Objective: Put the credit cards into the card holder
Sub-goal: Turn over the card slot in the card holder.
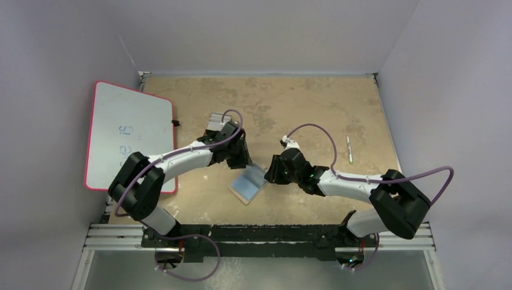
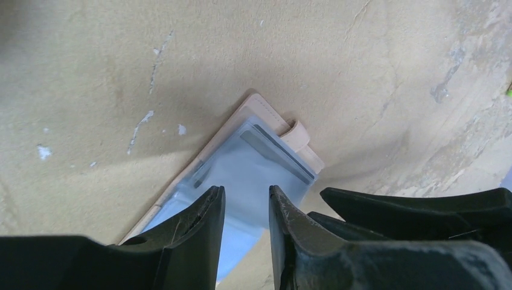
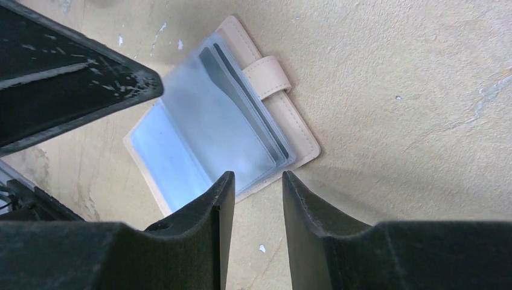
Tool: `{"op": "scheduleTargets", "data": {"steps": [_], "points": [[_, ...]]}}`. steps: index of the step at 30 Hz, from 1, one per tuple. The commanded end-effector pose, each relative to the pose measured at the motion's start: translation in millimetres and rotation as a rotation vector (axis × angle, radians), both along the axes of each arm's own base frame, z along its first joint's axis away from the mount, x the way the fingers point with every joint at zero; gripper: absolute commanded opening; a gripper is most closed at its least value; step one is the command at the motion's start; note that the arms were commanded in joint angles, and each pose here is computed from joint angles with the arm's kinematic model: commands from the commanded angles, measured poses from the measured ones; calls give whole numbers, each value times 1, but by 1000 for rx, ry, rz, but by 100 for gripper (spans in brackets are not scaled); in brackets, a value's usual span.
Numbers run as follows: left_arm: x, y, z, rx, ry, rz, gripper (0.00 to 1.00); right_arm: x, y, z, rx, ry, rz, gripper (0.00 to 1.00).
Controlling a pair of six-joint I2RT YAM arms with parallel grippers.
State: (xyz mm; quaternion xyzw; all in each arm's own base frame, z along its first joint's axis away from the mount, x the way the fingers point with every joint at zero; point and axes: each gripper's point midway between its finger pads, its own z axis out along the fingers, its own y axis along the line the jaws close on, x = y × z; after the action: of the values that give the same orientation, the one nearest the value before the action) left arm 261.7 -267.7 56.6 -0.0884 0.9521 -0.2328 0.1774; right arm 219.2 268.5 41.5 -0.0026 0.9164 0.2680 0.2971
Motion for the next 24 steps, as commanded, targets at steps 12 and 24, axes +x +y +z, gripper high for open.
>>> {"op": "scheduleTargets", "data": {"steps": [12,24], "points": [[-4,25,17,37,-68,51,33,16,14,36,35,-130,58,46],[0,-16,-12,-112,-10,-14,20,43,-2,13,-65,-117,53,47]]}}
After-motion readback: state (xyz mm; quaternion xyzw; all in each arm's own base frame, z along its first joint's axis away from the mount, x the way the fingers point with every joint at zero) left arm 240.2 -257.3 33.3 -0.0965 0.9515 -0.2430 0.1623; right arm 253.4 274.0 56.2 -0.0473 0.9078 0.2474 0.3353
